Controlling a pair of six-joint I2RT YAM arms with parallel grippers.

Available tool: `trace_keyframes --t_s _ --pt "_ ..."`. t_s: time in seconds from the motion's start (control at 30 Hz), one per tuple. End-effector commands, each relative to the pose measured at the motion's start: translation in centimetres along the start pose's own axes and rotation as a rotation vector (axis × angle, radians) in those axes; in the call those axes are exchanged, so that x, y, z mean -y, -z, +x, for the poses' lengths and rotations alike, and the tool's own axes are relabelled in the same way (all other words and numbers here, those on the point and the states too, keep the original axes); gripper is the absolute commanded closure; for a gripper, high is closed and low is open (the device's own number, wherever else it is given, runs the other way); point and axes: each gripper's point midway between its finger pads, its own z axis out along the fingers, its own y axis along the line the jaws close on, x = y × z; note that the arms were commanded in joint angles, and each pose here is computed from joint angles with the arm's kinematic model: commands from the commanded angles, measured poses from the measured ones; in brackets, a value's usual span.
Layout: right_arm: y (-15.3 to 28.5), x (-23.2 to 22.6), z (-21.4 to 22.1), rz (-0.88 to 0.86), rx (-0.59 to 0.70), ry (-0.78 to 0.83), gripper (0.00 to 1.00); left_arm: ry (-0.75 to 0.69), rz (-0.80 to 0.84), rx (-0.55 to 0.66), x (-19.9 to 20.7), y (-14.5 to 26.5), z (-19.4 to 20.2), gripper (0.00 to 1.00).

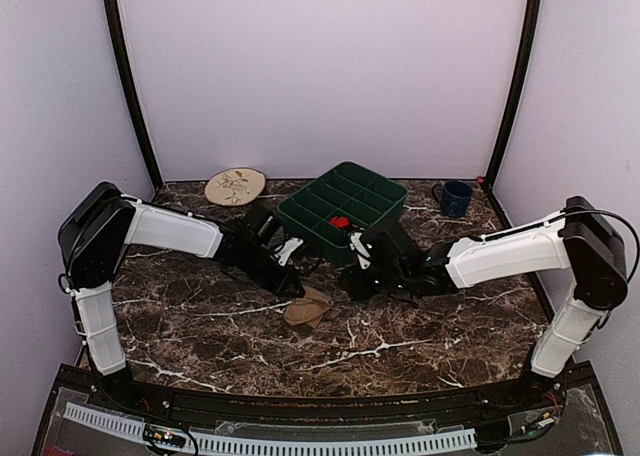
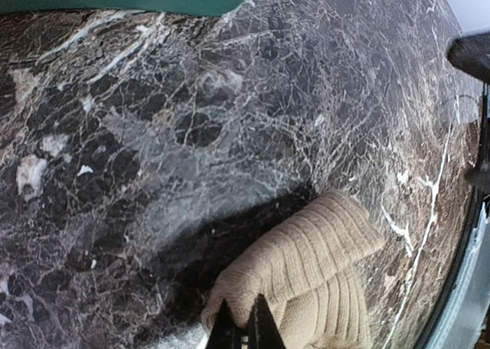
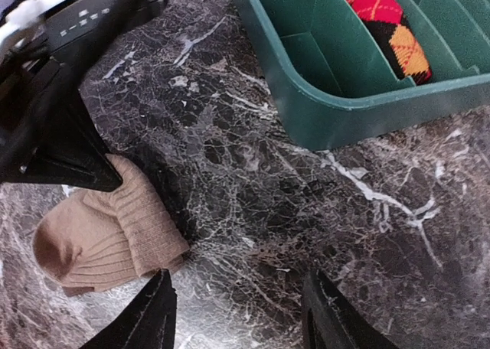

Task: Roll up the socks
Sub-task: Roll the sock at the center of the board.

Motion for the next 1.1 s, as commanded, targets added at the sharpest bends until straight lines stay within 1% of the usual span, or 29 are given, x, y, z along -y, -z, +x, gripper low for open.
trace_keyframes --t_s 0.0,0.1,0.23,0.43,0.67,1.07 --pt "-0.9 -1.9 -1.2 -0.218 -0.013 -0.169 0.46 -0.114 -0.046 0.104 0.7 1.8 -1.0 1.0" --pt "-1.6 -1.4 -1.2 -0.263 -0.021 -0.236 0.45 -0.145 -0.083 0.141 0.4 2.0 -1.1 1.0" --pt "-2.0 -1.8 -0.6 -0.371 -0.05 -0.326 0.45 -0.188 -0.115 0.197 0.2 2.3 -1.2 1.0" --pt "-3.0 -3.1 0.5 -0.472 -0.091 -0.363 0.44 -0.26 -0.125 0.282 0.6 2.5 -2.0 1.0" --pt "-3.8 -3.8 0.8 -0.566 -0.084 -0.425 0.44 -0.31 -0.1 0.331 1.4 2.2 -2.4 1.0" --pt "-5.1 -3.8 1.8 -0.613 -0.068 -0.496 0.43 -0.331 -0.068 0.383 2.2 2.5 -1.7 1.0"
